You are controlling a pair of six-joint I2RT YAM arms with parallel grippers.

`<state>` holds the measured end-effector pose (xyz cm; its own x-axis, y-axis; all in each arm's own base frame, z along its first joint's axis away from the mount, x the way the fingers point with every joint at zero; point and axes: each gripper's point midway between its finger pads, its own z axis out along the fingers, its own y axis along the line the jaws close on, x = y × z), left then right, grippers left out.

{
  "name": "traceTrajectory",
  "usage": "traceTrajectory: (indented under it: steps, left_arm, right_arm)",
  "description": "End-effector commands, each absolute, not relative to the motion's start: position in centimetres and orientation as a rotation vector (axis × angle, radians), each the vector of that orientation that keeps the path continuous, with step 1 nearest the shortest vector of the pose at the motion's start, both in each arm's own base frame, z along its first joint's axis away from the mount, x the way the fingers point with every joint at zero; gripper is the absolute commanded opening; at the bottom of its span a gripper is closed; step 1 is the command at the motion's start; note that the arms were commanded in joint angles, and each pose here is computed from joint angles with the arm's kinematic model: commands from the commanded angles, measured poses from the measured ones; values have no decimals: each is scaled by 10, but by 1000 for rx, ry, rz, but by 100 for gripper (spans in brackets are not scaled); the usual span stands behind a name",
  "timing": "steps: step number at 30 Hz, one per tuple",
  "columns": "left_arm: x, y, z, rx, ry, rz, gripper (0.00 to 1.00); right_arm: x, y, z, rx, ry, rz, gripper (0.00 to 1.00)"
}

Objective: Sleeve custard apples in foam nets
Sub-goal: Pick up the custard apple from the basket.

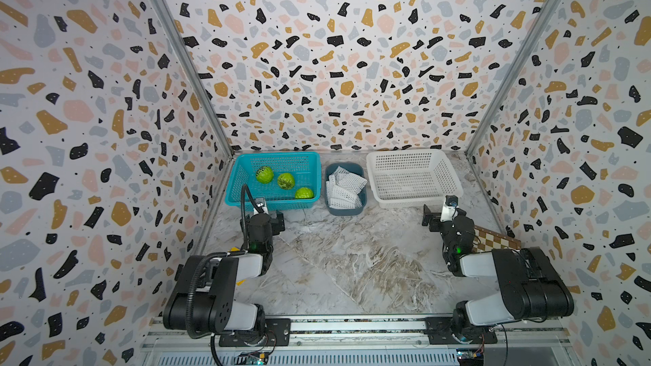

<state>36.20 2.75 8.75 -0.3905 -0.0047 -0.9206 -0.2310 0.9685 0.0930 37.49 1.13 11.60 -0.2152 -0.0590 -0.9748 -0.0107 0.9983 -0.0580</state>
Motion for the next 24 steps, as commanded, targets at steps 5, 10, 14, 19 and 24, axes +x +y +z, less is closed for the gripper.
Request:
traceTrajectory:
  steps: [5,10,14,19,24]
  left_arm:
    - [373,33,126,-201,1959,276,99]
    - [362,41,160,-264,1931,302,99]
    - [353,44,184,-334,1924,277,99]
    - [354,36,209,-495,1893,58,99]
    - [369,32,211,-753,1820,-243,99]
  right_arm:
    - [376,4,141,1,1764,-65,99]
    - [371,6,161,11,1763,-41,99]
    - [370,14,184,2,1776,13,99]
    - [369,16,218,245,1782,198,100]
    - [370,31,198,609,1935,729,100]
